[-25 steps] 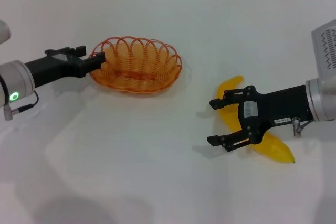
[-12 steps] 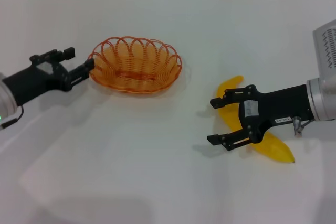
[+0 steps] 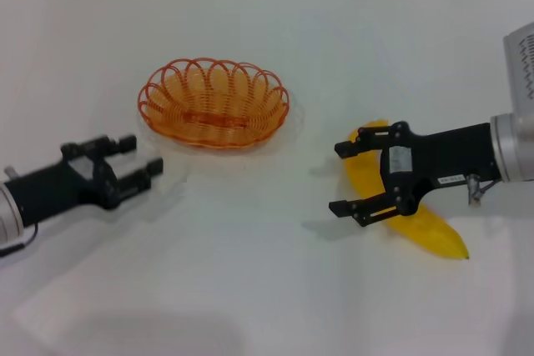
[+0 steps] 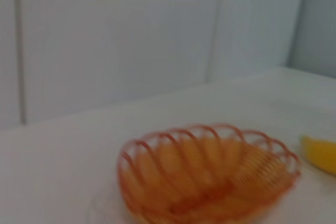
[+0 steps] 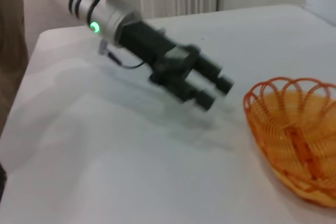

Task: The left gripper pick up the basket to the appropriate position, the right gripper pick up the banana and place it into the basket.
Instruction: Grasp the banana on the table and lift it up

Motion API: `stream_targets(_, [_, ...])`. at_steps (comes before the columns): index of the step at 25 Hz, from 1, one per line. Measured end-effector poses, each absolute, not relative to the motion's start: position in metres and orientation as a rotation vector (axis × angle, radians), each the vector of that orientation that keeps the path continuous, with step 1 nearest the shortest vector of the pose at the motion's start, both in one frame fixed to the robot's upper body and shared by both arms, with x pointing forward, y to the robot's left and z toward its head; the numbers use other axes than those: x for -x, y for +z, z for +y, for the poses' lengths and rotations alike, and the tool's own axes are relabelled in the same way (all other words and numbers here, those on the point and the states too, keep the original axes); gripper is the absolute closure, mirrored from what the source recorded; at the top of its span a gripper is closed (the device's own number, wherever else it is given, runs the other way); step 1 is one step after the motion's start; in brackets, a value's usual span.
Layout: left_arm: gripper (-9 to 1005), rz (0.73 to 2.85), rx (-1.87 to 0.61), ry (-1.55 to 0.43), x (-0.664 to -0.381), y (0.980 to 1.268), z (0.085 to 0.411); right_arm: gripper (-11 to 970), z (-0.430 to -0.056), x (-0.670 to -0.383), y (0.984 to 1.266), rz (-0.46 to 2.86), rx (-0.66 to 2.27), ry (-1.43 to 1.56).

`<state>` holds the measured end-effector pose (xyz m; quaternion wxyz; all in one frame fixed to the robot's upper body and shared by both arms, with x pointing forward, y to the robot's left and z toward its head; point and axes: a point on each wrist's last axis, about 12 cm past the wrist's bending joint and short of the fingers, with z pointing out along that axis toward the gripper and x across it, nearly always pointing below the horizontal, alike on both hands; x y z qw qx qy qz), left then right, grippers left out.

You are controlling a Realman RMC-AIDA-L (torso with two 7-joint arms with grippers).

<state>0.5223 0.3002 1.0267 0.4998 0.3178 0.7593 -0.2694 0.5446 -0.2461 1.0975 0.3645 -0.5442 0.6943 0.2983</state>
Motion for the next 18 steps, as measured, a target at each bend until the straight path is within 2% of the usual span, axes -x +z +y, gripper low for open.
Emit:
stream_targets(7, [382, 1.863, -0.781, -0.660, -0.517, 1.021, 0.299, 121, -0.252, -0.539, 1.108, 1.825, 1.349, 0.668])
stream_targets(18, [382, 1.887, -0.760, -0.626, -0.518, 1.018, 0.302, 123, -0.220, -0.516, 1.135, 2.016, 1.372, 0.410])
